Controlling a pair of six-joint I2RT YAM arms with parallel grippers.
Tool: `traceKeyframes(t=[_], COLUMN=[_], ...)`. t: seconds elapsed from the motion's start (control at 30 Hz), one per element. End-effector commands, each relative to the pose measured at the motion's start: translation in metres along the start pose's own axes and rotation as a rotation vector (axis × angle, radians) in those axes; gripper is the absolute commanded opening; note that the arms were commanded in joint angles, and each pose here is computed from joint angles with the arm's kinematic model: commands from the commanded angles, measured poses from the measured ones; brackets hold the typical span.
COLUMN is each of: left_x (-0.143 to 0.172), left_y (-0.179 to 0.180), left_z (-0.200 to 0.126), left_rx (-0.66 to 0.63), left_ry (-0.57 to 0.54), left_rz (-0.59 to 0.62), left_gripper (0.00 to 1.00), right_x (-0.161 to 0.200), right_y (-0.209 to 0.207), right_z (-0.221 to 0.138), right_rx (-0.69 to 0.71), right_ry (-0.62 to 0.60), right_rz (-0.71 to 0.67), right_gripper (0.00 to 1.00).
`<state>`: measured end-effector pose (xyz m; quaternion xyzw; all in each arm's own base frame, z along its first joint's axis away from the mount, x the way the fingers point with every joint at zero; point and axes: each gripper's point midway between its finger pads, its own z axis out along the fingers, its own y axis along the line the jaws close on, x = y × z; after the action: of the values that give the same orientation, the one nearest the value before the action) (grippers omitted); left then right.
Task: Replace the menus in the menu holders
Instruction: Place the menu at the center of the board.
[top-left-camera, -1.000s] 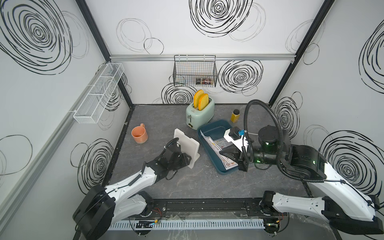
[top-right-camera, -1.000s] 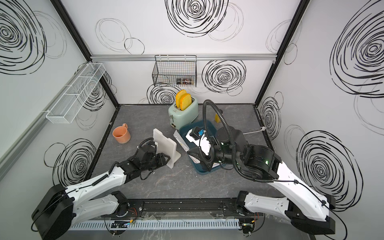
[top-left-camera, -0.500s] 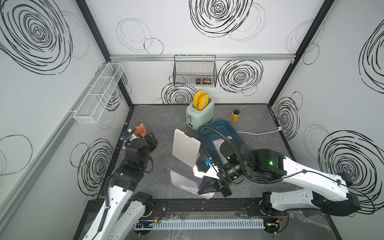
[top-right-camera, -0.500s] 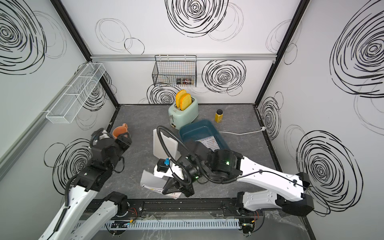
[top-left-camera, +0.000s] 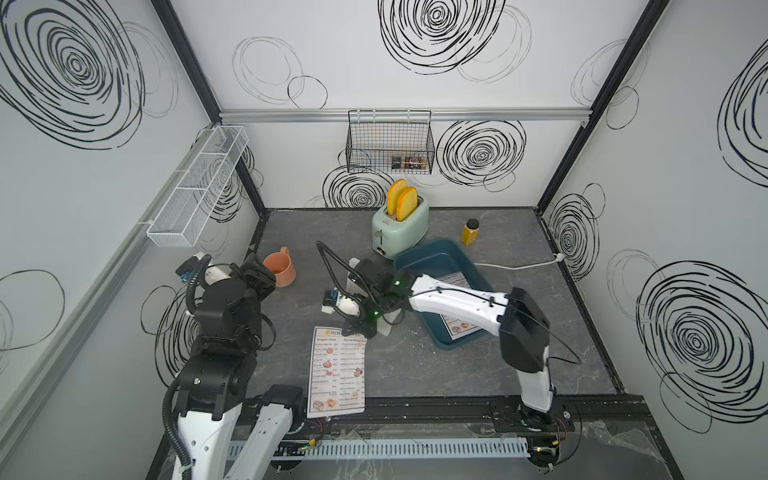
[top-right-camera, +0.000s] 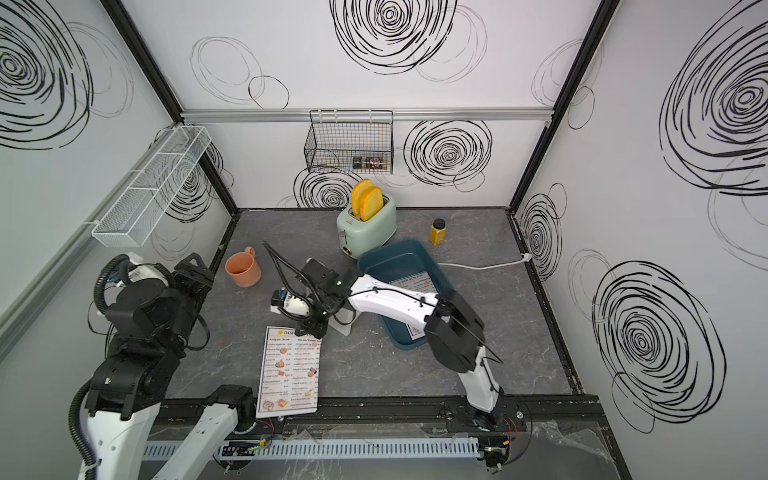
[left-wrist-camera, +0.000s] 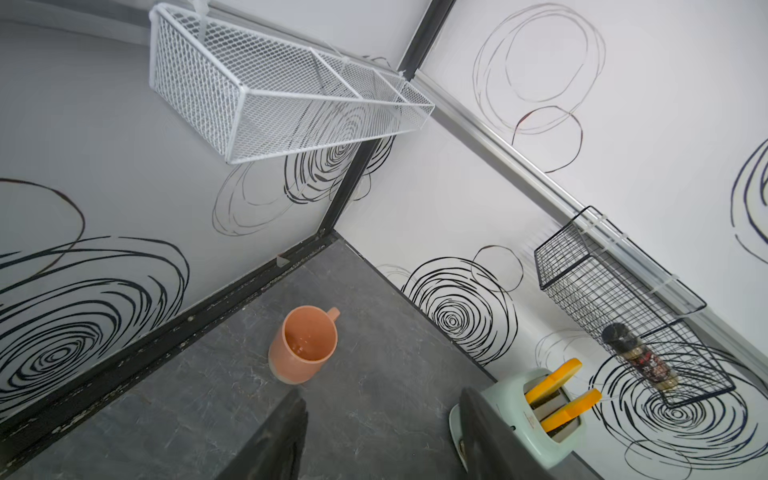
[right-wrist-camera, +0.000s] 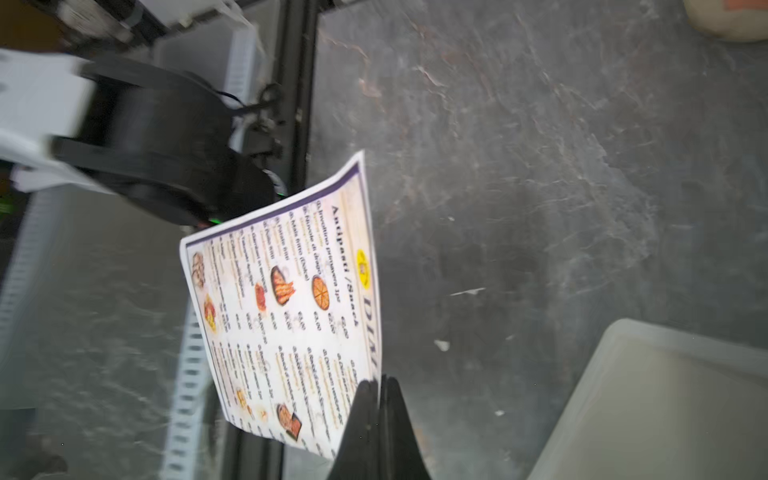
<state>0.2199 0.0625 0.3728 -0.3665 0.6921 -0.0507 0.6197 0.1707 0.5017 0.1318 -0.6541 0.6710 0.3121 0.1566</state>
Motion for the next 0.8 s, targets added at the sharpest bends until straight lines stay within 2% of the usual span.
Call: traceKeyframes(t=[0.0,0.13,0.3,0.33,0.43,0.57,0.63,0.7,0.77], left_x=[0.008,0.009,0.014,0.016,0.019,0.024,0.025,0.028,0.032], left_y=[0.008,0.011,0.013,0.013,0.014,0.013,0.011,0.007,0.001], left_z=[0.002,0.001,0.002,0.003,0.004,0.007,0.009,0.011,0.014], left_rx=[-0.033,-0.049,-0.055,-0.057,-0.058,-0.053,-0.045,-0.03,0.0], left_ry=[0.025,0.032,0.056,0.059,0.069,0.084,0.092,0.101,0.116], left_rz=[0.005,0.022,0.045,0.046,0.044,0.038,0.035,0.032,0.026], left_gripper=[0.62,0.62,0.62,0.62,0.62,0.63,0.64,0.68,0.71], right_x=[0.013,-0.002,-0.007,-0.008,-0.016,-0.043,-0.062,-0.08,-0.088], right_y=[-0.017,-0.036,-0.053,-0.057,-0.073,-0.073,-0.063,-0.047,-0.028], right_z=[0.024,0.056,0.085,0.088,0.088,0.058,0.028,-0.011,-0.048], right_rx=[0.039,0.054,0.142,0.177,0.312,0.379,0.396,0.417,0.431], right_ry=[0.147,0.115,0.112,0.117,0.115,0.052,-0.005,-0.072,-0.127], right_rz=[-0.114,-0.157,-0.225,-0.238,-0.215,-0.172,-0.157,-0.139,-0.123], right_gripper=[0.0,0.0,0.0,0.05,0.33,0.47,0.53,0.66,0.72])
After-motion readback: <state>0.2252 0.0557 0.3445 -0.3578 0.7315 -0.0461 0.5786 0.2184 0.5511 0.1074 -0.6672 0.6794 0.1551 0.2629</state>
